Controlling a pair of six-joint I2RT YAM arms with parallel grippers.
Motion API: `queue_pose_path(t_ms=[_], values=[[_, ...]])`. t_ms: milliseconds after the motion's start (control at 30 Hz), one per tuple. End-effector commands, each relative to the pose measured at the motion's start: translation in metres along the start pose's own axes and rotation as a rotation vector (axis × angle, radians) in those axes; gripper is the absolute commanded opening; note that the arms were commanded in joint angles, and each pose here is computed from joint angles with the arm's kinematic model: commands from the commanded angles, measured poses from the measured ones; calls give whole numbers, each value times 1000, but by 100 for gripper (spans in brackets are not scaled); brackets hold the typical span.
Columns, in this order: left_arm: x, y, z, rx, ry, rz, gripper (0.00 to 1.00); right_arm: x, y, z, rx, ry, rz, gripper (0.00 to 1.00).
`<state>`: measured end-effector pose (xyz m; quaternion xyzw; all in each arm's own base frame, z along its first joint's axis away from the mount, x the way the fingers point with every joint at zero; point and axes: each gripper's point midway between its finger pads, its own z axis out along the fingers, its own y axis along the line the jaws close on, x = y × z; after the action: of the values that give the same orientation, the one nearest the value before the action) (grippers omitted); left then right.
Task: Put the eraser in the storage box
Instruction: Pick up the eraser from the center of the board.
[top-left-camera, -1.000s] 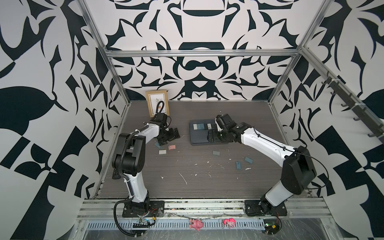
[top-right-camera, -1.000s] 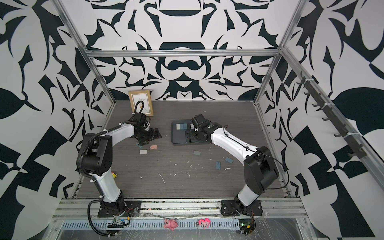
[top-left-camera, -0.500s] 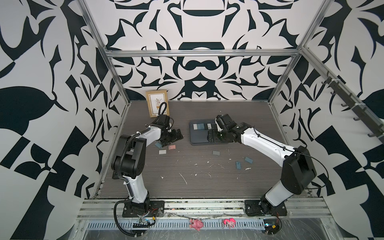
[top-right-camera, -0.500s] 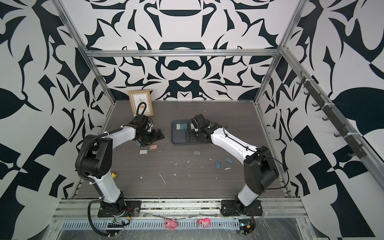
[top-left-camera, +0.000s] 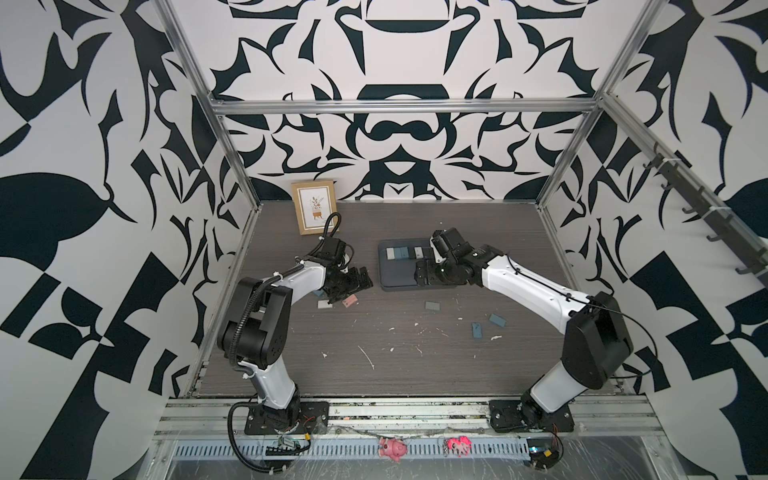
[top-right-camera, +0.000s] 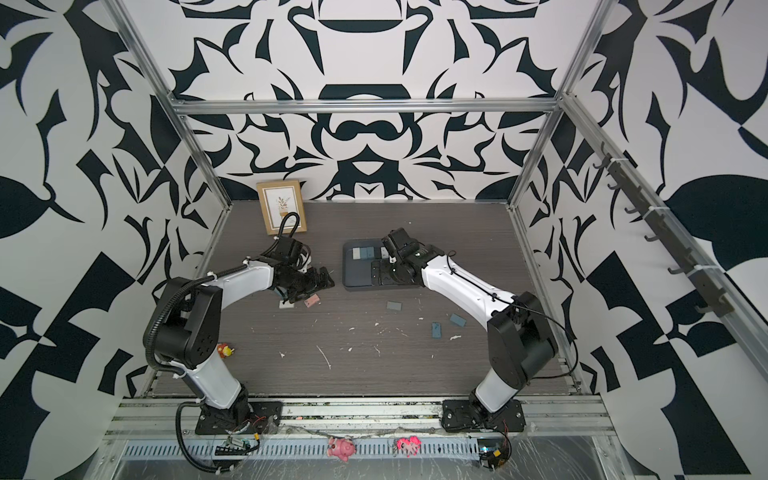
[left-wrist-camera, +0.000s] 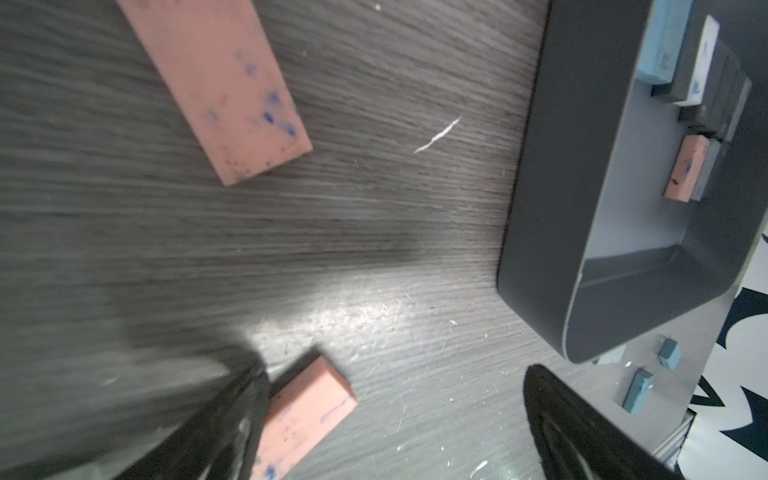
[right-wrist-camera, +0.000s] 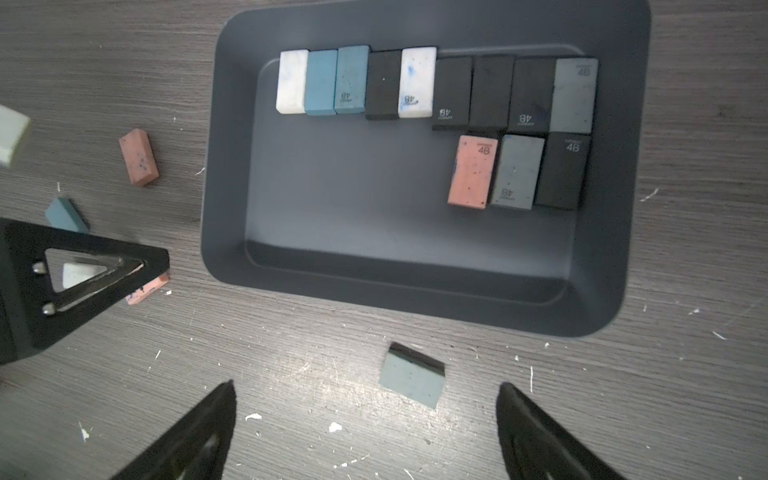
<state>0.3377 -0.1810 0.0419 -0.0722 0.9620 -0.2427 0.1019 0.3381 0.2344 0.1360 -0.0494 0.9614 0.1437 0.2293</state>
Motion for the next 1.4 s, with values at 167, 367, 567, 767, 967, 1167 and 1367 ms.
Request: queue_pose_path(t_ms=[167,367,567,767,967,1167,1367], values=[[44,9,0,-50,94,-25,99,-11,6,-15,-14,-47,3,98],[49,19,-8,-128,93,-12,94,-14,8,-17,-16,-50,-3,99],[56,28,-6,-223,114,50,86,-15,9,-16,-19,-49,-2,99],[53,37,-2,-350,109,129,71,-16,10,-18,-20,-52,-3,99],[51,42,2,-439,109,189,59,-15,9,-22,-21,-57,-3,99],[47,44,6,-491,102,239,45,-15,9,-24,-27,-66,-1,99],[48,45,12,-539,108,288,31,-15,8,-29,-28,-78,1,99]])
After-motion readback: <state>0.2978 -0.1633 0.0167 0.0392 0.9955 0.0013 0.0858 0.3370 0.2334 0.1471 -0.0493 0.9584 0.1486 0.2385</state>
